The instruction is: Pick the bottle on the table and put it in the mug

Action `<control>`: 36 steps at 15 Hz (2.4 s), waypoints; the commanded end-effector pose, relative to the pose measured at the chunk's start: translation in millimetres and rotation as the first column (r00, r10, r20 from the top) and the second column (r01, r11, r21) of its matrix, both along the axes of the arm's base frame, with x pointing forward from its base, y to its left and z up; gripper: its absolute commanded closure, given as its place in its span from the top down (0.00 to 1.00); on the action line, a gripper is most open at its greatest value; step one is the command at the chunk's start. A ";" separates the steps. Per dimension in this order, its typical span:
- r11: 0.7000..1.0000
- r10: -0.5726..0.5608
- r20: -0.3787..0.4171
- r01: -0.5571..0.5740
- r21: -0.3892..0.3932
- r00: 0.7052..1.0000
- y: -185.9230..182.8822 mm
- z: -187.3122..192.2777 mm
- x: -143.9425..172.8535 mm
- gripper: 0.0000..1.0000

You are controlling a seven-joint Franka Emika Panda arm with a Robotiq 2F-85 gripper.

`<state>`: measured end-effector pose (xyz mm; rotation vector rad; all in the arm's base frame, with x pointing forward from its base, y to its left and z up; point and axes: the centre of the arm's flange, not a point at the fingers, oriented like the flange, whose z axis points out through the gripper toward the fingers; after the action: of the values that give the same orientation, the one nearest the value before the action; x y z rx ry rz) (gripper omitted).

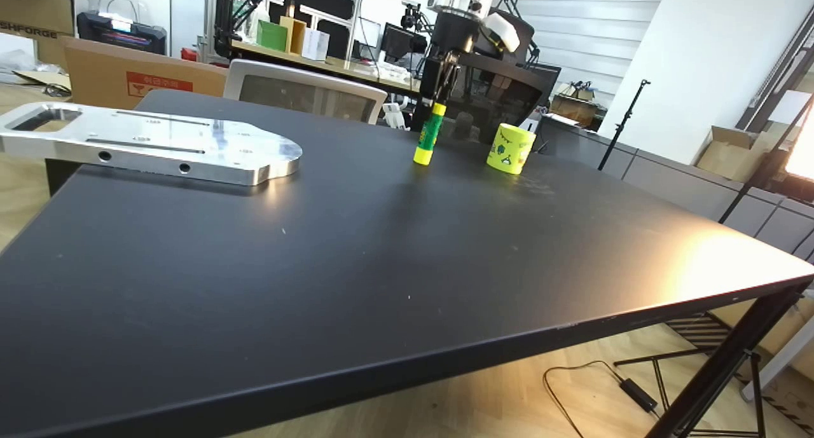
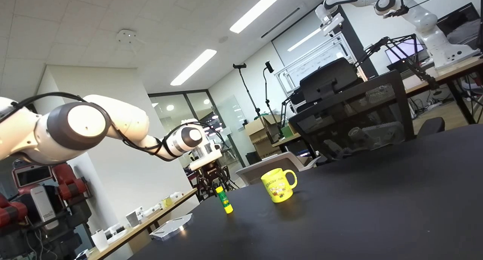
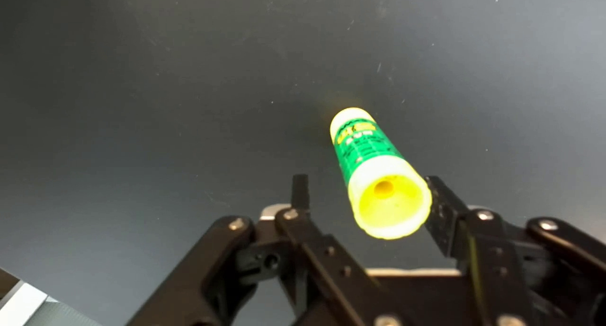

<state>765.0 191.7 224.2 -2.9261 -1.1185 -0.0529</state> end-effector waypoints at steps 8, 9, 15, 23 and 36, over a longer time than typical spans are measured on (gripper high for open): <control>0.998 -0.059 -0.078 0.057 -0.030 0.995 -29.6 78.9 12.2 0.09; 0.997 -0.070 -0.052 0.068 -0.038 0.996 -37.3 94.4 12.8 0.09; 0.988 -0.141 0.114 0.147 -0.041 0.983 -130.3 162.1 20.7 0.09; 0.958 -0.279 0.117 0.285 -0.037 0.953 -240.9 138.4 31.9 0.09; 0.953 -0.294 -0.029 0.291 -0.083 0.955 -238.7 74.5 22.4 0.09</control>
<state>787.7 -51.1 306.4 -3.1150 -0.7085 0.0367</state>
